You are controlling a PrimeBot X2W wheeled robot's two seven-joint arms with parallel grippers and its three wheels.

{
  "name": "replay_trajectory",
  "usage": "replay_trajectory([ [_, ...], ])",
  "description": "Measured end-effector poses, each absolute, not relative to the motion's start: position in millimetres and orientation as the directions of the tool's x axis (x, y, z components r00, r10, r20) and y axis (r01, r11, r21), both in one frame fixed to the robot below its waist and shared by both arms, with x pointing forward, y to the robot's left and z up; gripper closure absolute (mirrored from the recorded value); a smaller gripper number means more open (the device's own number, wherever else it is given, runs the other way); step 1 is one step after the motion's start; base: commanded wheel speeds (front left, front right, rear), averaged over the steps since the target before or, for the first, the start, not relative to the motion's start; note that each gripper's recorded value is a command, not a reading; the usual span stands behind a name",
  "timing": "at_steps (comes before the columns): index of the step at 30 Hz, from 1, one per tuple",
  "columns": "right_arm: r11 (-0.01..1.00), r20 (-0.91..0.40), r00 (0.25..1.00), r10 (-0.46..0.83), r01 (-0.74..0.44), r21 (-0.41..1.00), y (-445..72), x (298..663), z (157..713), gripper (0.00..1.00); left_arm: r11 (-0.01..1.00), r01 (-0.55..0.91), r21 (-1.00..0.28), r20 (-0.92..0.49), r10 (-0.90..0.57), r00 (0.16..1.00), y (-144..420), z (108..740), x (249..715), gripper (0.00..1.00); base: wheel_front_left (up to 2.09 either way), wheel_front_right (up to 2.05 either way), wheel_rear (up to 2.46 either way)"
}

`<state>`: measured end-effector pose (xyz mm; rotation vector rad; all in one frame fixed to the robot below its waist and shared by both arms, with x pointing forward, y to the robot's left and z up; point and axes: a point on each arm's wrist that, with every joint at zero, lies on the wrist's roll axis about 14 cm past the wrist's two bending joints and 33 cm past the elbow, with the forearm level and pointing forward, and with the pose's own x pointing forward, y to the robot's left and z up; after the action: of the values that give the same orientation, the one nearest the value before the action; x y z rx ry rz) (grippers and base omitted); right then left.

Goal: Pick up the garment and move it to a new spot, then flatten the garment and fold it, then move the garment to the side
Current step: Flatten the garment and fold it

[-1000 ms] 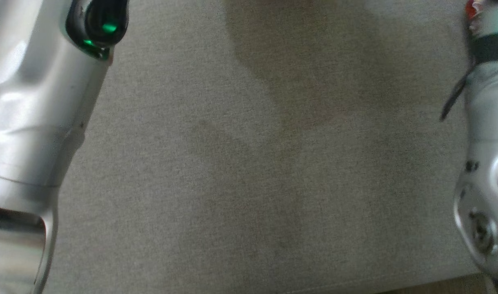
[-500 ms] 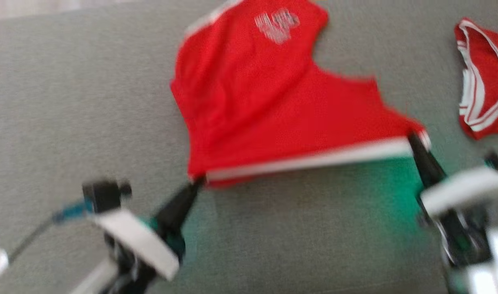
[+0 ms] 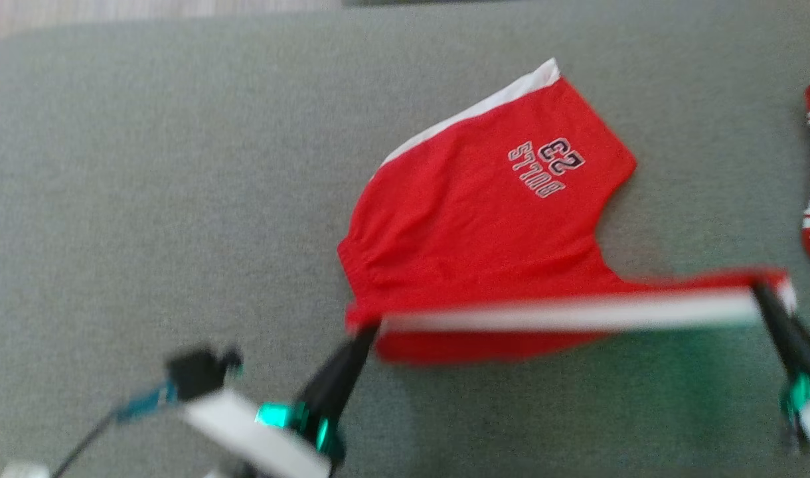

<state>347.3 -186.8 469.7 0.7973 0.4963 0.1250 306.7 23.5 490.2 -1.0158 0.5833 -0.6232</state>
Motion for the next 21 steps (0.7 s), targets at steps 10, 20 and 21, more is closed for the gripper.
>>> replay_trajectory([
  [10, 0.693, -0.425, 0.796, 0.432, 0.008, 0.72, -133.7, 504.3, 446.4, 1.0, 0.46, 0.074, -0.885, -0.232, -0.573, 0.786, 43.4, 480.0, 394.6, 1.0, 0.0, 0.0, 0.0],
  [20, 0.715, -0.525, 0.686, 0.504, 0.01, 0.699, -75.6, 569.7, 413.8, 1.0, 0.505, -0.038, -0.863, -0.317, -0.48, 0.818, 49.9, 446.9, 426.9, 1.0, 0.0, 0.0, 0.0],
  [21, 0.718, -0.534, 0.673, 0.512, 0.006, 0.696, -70.6, 571.1, 410.2, 1.0, 0.506, -0.046, -0.861, -0.323, -0.475, 0.818, 51.3, 443.6, 428.2, 1.0, 0.0, 0.0, 0.0],
])
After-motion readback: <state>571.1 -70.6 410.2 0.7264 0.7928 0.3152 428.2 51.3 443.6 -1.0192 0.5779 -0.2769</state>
